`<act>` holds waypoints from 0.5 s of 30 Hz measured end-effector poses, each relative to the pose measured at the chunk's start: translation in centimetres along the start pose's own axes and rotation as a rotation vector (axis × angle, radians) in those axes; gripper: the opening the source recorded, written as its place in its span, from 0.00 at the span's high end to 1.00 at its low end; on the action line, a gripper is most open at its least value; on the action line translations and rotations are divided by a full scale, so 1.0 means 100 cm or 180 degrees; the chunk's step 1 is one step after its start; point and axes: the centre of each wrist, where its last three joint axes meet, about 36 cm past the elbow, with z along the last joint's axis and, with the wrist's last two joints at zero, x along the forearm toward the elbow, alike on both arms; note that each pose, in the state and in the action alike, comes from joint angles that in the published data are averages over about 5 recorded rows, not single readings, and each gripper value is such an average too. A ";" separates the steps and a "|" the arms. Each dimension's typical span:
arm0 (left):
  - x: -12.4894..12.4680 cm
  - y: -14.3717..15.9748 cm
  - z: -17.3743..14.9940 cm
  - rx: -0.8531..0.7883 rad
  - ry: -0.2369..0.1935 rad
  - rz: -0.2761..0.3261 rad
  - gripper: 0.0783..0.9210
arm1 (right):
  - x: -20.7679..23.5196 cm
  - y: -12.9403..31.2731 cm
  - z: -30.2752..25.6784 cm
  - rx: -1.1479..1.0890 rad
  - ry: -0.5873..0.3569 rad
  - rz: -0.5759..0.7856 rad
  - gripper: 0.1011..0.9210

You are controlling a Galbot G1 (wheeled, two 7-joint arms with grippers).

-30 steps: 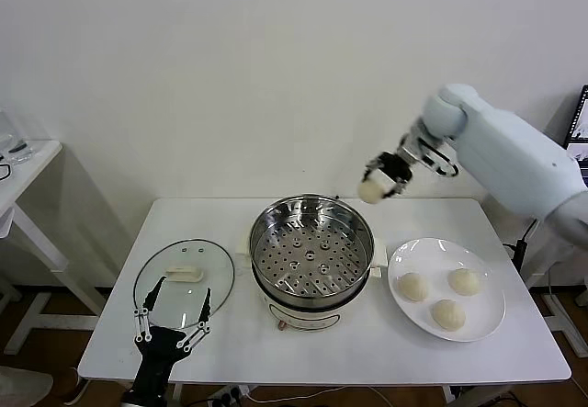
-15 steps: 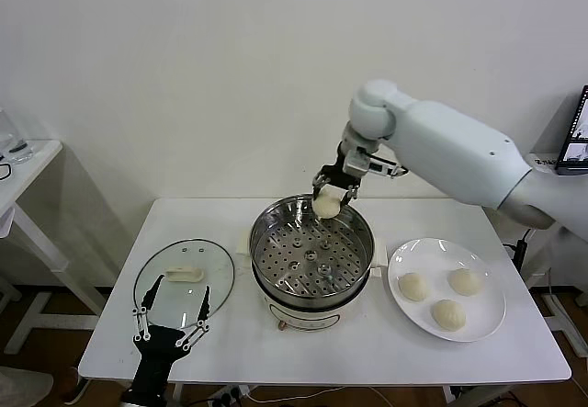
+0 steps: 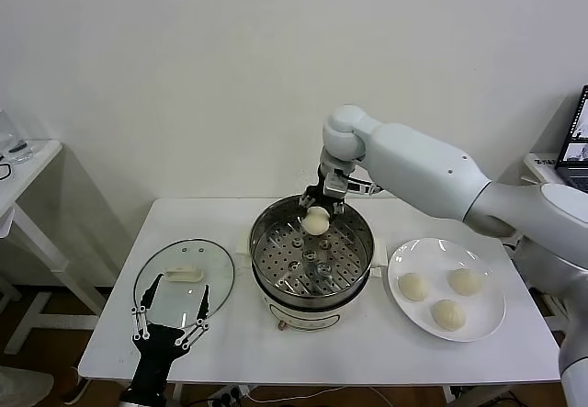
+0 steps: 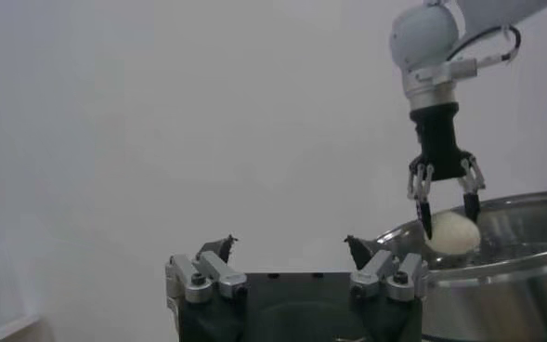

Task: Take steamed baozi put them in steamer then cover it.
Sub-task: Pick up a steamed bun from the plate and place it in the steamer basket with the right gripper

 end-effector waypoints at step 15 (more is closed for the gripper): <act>-0.001 -0.001 0.002 0.0007 0.0002 0.0000 0.12 | -0.011 -0.001 -0.001 -0.0046 -0.0016 0.0029 0.13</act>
